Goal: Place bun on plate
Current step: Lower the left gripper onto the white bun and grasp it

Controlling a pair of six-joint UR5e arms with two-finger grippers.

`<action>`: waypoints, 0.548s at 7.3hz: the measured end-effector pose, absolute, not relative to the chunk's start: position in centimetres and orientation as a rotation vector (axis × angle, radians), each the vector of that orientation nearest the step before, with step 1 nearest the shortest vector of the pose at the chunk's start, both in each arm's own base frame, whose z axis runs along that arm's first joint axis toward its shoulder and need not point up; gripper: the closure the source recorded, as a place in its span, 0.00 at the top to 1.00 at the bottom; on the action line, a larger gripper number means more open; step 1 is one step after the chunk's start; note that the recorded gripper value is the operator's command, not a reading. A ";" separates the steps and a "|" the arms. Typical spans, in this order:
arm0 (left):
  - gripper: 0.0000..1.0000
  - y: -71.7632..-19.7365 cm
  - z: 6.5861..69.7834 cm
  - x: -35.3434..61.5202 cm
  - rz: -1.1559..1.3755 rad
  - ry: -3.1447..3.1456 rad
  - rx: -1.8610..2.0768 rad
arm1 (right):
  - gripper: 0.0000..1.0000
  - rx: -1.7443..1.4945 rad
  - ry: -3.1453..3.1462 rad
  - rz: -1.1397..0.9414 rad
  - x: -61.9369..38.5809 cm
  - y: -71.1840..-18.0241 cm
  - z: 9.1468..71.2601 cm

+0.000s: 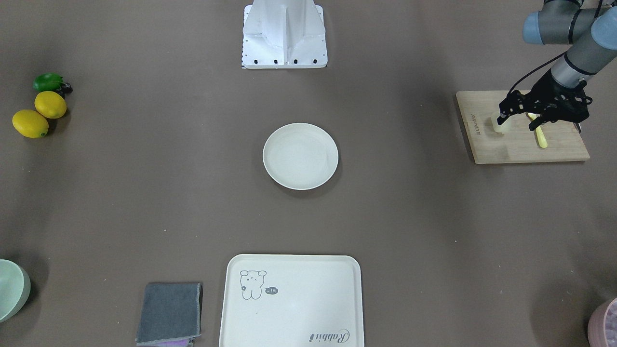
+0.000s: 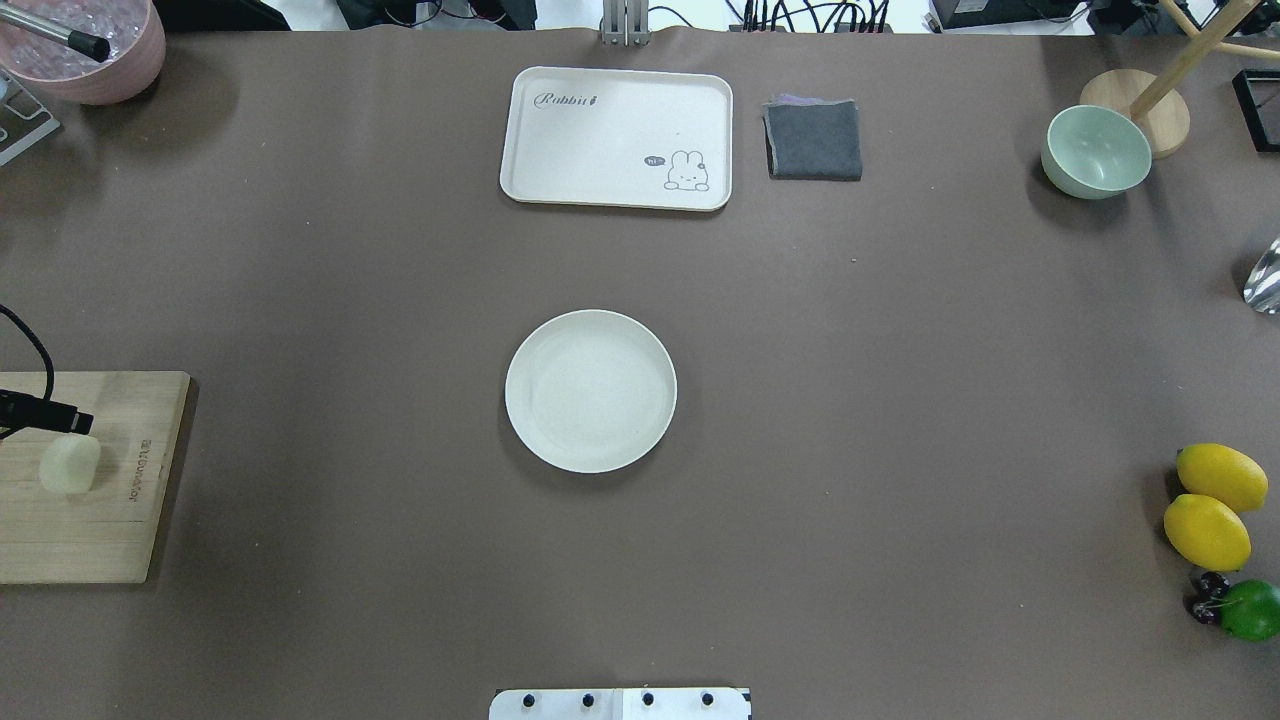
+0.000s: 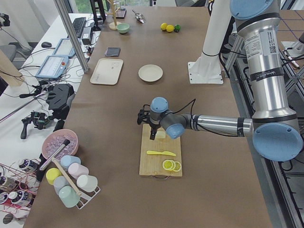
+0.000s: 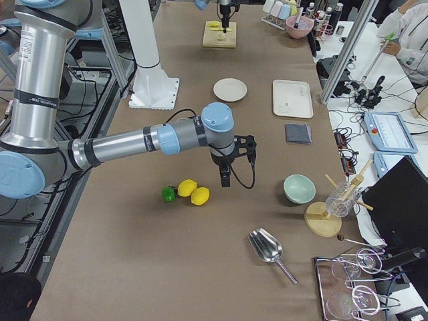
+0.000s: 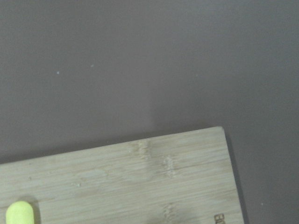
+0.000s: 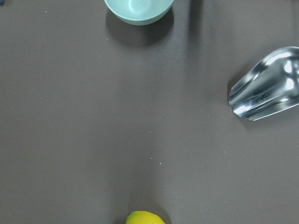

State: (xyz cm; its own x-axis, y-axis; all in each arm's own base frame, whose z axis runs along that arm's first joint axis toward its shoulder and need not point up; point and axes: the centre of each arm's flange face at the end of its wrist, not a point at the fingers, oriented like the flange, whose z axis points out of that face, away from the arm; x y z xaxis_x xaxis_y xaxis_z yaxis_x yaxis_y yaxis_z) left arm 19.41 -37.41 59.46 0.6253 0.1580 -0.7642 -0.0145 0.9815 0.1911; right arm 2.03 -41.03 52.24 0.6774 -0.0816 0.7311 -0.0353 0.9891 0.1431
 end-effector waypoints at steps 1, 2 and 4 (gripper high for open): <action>0.97 -36.4 59.9 21.2 0.084 0.880 0.169 | 1.00 0.148 -0.820 -0.025 2.7 -40.7 52.8; 0.91 -35.7 60.3 22.7 0.078 0.871 0.168 | 1.00 0.146 -0.813 -0.026 3.1 -40.4 53.4; 0.88 -35.2 60.6 23.6 0.081 0.863 0.168 | 1.00 0.144 -0.806 -0.033 3.5 -40.3 54.2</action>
